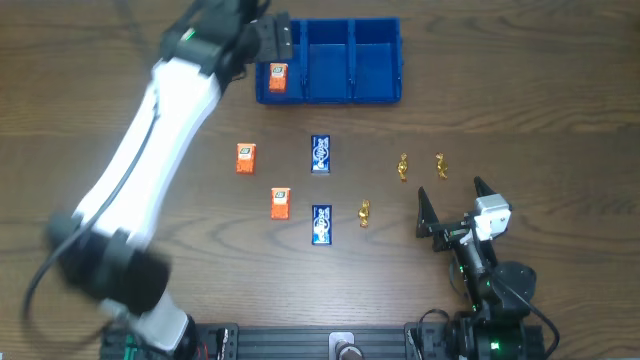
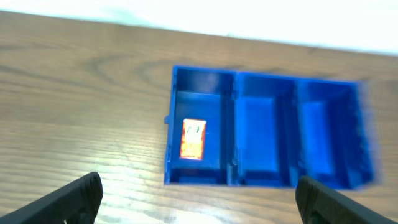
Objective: Sort Candies Into Trays
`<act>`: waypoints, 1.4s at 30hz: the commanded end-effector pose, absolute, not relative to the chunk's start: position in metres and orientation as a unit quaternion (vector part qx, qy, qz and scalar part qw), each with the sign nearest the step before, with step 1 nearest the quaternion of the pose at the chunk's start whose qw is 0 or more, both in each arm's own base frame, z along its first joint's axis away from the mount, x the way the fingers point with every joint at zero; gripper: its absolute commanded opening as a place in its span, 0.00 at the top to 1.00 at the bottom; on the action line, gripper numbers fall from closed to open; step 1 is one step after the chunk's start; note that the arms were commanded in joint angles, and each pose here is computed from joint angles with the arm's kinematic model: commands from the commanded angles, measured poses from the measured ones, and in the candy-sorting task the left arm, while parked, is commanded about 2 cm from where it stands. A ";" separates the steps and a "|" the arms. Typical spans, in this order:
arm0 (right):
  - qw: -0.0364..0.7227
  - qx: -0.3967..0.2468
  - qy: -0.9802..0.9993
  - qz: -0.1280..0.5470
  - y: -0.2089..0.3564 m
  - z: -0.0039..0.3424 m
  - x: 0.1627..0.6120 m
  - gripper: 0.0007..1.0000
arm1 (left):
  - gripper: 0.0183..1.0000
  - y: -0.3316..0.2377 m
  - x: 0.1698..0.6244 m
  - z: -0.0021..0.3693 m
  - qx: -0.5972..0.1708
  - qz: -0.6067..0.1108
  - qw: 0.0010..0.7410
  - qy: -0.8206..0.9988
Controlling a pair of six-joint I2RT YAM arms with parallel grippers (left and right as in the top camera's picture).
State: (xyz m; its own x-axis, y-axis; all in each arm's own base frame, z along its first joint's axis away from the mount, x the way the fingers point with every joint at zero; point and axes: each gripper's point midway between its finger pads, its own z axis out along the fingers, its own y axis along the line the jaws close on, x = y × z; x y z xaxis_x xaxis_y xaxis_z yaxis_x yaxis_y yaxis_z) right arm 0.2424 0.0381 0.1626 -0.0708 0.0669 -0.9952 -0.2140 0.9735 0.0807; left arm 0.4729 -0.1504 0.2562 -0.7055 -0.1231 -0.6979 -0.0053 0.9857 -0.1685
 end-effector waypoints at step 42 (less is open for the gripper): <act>0.679 -0.053 0.724 0.111 0.041 0.162 0.242 0.00 | 0.66 -0.105 0.360 -0.003 -0.022 -0.020 0.177 0.984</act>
State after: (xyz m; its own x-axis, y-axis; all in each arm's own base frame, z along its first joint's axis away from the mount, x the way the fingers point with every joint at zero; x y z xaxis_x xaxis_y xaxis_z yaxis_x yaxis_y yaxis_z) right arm 0.2424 0.0380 0.1625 -0.0711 0.0669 -0.9952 -0.2136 0.9736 0.0808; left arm 0.3580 -0.1054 -0.0006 -0.9353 -0.0515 -0.3501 -0.0372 0.9982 -0.0473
